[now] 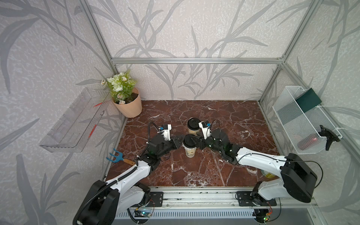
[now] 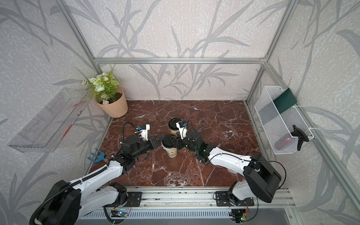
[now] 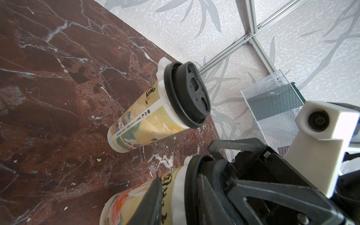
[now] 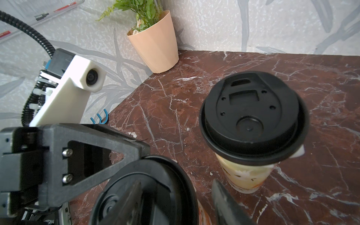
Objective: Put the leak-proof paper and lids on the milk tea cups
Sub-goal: Secure the cup lid on the cup.
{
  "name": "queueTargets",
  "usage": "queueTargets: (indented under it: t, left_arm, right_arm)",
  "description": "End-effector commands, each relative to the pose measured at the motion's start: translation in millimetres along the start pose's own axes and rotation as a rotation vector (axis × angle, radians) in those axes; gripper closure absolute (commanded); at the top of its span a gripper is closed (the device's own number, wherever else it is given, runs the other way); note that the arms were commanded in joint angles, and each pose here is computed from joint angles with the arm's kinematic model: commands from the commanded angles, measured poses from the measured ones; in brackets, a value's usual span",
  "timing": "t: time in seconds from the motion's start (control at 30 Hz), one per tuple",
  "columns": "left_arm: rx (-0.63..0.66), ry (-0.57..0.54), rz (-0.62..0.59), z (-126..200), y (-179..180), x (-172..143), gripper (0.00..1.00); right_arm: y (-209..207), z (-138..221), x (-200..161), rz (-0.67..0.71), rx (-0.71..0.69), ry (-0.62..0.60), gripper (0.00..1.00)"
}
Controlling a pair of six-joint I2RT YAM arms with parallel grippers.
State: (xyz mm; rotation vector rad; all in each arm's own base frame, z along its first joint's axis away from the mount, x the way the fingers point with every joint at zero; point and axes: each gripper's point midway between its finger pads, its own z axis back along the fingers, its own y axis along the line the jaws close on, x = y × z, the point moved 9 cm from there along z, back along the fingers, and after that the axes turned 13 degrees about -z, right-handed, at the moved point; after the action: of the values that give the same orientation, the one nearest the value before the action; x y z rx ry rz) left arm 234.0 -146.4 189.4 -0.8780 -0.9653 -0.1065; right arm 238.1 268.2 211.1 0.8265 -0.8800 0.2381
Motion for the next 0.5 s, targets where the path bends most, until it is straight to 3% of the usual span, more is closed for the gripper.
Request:
queueTargets:
  t: [0.0, 0.47]
  left_arm:
    - [0.240, 0.378, 0.117, 5.6, 49.6, -89.5, 0.71]
    - [0.330, 0.527, 0.104, 6.7, 65.6, -121.9, 0.73]
  right_arm:
    - [-57.5, 2.8, -87.0, 0.024, -0.271, 0.392, 0.43]
    - [-62.6, 1.9, -93.0, 0.021, -0.312, 0.425, 0.44]
